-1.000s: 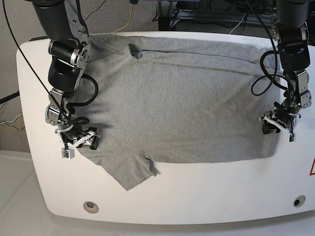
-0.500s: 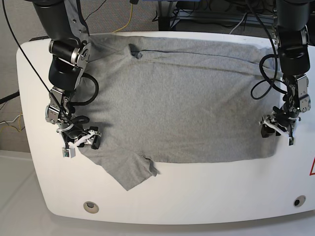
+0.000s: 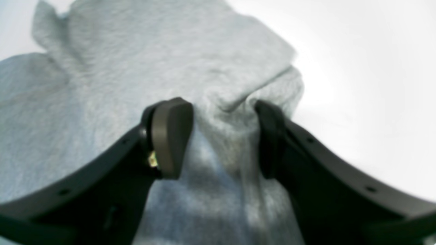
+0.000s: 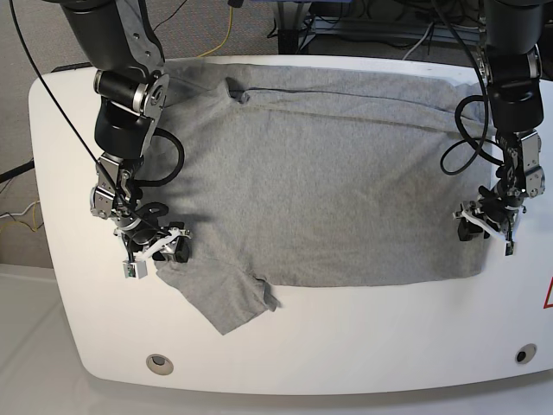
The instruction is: Fold the T-shirt properly
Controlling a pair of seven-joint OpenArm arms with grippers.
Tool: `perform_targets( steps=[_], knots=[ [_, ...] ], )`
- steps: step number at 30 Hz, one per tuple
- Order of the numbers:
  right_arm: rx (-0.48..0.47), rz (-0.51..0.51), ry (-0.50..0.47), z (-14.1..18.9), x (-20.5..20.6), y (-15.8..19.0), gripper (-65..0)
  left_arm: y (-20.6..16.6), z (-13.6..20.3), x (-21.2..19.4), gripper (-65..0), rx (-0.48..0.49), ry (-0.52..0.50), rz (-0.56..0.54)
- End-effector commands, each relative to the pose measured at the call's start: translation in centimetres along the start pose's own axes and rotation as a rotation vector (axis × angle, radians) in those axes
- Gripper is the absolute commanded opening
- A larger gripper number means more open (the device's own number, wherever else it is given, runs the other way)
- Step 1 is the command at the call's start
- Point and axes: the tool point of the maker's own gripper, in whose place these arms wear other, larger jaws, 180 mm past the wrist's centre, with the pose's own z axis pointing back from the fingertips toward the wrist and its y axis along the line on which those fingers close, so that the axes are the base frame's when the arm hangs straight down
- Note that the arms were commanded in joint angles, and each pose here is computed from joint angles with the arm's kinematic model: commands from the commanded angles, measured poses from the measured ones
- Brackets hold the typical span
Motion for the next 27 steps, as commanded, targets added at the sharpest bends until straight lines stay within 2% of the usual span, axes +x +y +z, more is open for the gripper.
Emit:
perform_targets(
  steps=[1,7,13,19,27],
  knots=[
    [-0.002,0.023,0.03,0.1,0.0,-0.2,-31.6,0.5,0.4,2.6,-42.1,-0.001,-0.057,-0.019],
    [-0.004,0.023,0.008,0.0,0.6,-0.1,-30.1,0.5,0.4,2.4,-44.4,-0.003,-0.053,-0.023],
    [0.001,0.016,0.002,-0.1,0.6,0.5,-29.6,0.5,0.3,2.0,-40.4,0.004,-0.035,-0.016],
    [0.002,0.017,0.006,0.0,0.5,0.3,-29.6,1.1,0.3,1.2,-31.0,0.029,0.007,-0.013],
    [-0.003,0.021,0.001,0.1,0.6,0.1,-29.5,1.5,0.4,1.2,-31.3,0.048,0.01,-0.006]
  ],
)
